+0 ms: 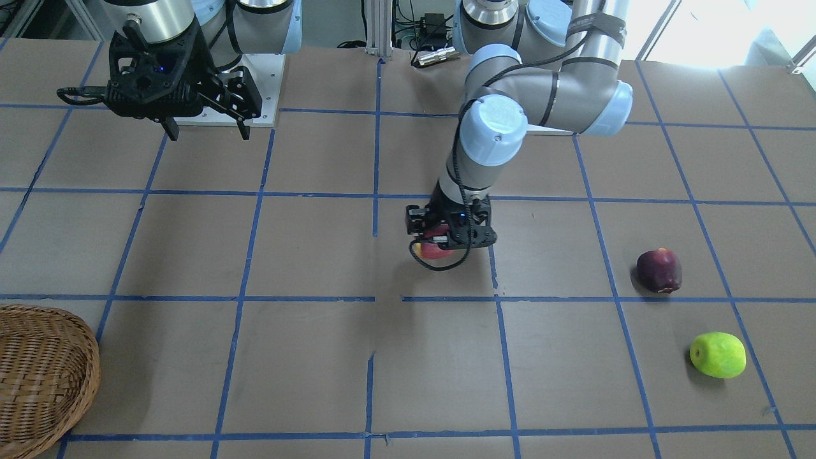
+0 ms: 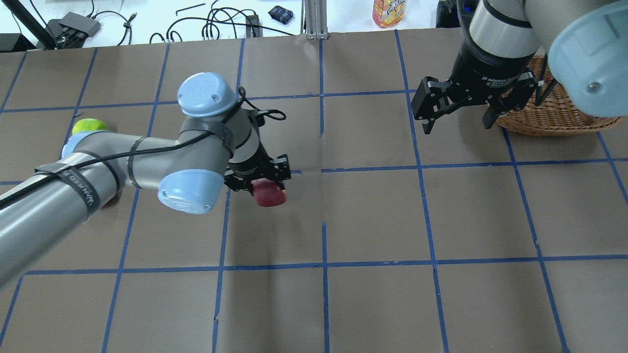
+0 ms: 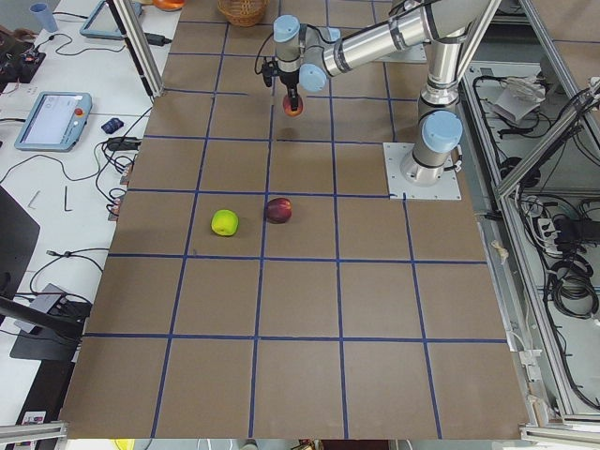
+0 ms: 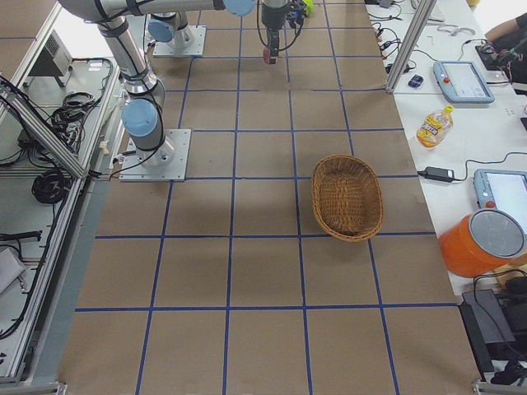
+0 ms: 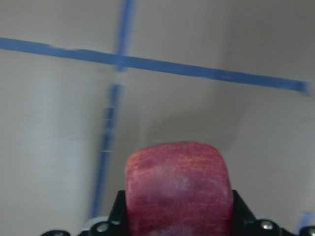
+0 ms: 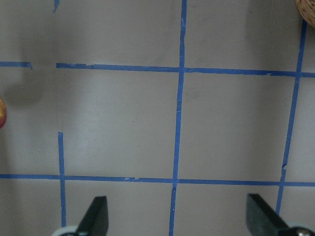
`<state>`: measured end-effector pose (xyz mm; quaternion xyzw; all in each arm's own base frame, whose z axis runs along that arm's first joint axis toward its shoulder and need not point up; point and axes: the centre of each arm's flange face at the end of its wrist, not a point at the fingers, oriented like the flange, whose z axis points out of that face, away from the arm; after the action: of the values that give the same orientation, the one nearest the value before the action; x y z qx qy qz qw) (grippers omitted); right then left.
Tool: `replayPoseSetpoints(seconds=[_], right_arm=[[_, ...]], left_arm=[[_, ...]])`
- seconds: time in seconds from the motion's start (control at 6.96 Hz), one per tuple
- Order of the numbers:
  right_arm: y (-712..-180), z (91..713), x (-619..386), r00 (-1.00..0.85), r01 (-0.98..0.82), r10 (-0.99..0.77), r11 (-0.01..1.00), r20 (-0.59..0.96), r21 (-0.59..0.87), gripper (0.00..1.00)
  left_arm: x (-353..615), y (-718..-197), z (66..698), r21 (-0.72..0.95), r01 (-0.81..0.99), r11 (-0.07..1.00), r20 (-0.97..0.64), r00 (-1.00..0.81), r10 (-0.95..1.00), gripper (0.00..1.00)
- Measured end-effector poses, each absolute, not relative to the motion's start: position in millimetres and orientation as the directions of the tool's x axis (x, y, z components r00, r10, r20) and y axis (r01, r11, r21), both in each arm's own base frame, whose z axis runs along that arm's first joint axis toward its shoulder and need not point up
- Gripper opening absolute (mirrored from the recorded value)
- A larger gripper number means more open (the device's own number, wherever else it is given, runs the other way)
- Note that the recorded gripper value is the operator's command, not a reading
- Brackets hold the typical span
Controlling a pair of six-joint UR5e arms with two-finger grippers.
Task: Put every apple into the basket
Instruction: 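Carry the red apple with the left gripper to the table center and release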
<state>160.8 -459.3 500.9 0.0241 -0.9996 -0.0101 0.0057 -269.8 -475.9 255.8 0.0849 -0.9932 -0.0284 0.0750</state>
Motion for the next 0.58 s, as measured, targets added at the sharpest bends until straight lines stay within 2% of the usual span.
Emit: replayPoseSetpoints(seconds=[0.14,0.29,0.58], right_arm=[[-458.9,500.9,161.1,-0.999,-0.049,-0.050,0.999,0.011,0.019,1.00],[-458.2,502.2,161.5,-0.999,-0.051,-0.051,0.999,0.012,0.013,1.00],[-456.6,501.8,162.4,-0.999,-0.047,-0.047,0.999,0.012,0.017,1.00]], left_arm=[[-307.3,-472.5,250.2,0.075,-0.179,0.981,0.182,-0.965,-0.190,0.12],[-331.7,-471.8,240.4,0.074,-0.174,0.982,0.198,-0.963,-0.185,0.99],[-349.0,-477.2,218.8,0.067,-0.169,0.983,0.208,-0.961,-0.180,1.00]])
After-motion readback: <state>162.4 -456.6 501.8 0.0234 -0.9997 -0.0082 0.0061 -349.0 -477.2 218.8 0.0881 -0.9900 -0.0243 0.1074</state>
